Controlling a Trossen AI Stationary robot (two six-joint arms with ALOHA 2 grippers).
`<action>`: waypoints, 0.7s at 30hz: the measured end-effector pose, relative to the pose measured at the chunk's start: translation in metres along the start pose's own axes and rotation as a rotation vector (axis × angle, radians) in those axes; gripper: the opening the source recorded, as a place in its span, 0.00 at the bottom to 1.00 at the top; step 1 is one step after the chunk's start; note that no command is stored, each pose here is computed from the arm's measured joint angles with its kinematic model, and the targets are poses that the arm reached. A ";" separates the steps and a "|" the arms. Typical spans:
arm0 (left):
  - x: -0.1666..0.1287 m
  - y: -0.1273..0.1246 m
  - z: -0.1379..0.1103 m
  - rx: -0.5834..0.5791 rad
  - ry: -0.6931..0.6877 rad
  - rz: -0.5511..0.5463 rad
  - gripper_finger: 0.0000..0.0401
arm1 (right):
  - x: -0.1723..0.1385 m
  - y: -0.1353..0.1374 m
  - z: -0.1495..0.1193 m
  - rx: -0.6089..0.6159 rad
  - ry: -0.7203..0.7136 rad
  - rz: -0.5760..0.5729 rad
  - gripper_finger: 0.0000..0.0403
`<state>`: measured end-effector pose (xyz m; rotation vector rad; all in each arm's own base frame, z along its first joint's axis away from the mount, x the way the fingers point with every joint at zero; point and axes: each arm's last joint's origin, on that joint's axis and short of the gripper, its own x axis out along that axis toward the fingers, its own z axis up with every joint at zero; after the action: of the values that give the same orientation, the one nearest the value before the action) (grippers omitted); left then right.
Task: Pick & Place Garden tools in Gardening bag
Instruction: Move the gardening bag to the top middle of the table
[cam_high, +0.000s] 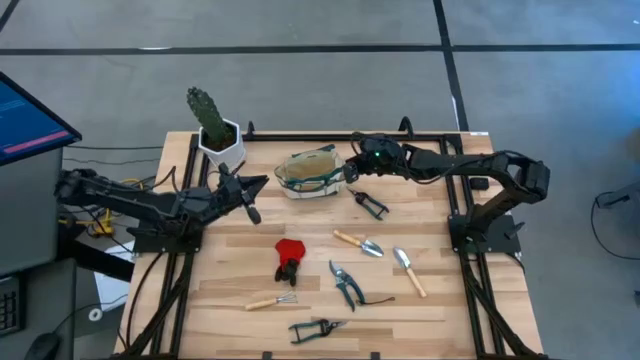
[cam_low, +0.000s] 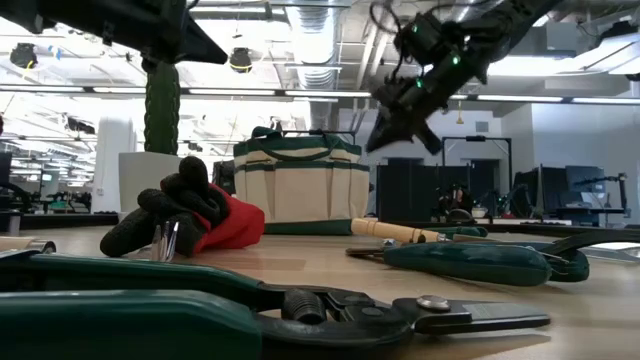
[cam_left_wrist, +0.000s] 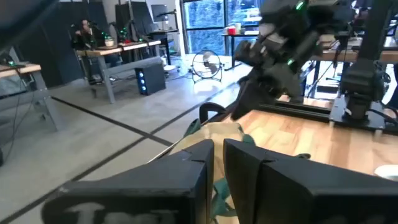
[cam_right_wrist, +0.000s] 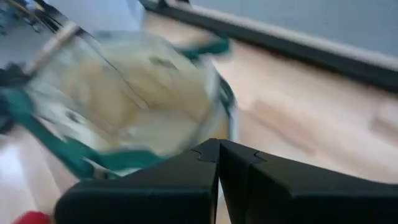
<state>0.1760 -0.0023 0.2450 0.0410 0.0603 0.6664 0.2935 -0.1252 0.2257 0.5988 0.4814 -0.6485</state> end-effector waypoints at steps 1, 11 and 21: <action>0.002 0.002 0.000 -0.006 0.001 0.000 0.06 | -0.005 0.001 0.004 -0.007 -0.012 0.007 0.00; 0.042 0.026 -0.004 -0.168 0.022 -0.205 0.01 | -0.046 0.026 0.040 -0.089 -0.091 0.252 0.00; 0.108 0.040 0.023 -0.276 0.236 -0.376 0.01 | -0.027 0.040 0.052 -0.212 0.053 0.211 0.00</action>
<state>0.2375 0.0958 0.2654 -0.3086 0.1977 0.2962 0.3137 -0.1220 0.2938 0.4586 0.5211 -0.3759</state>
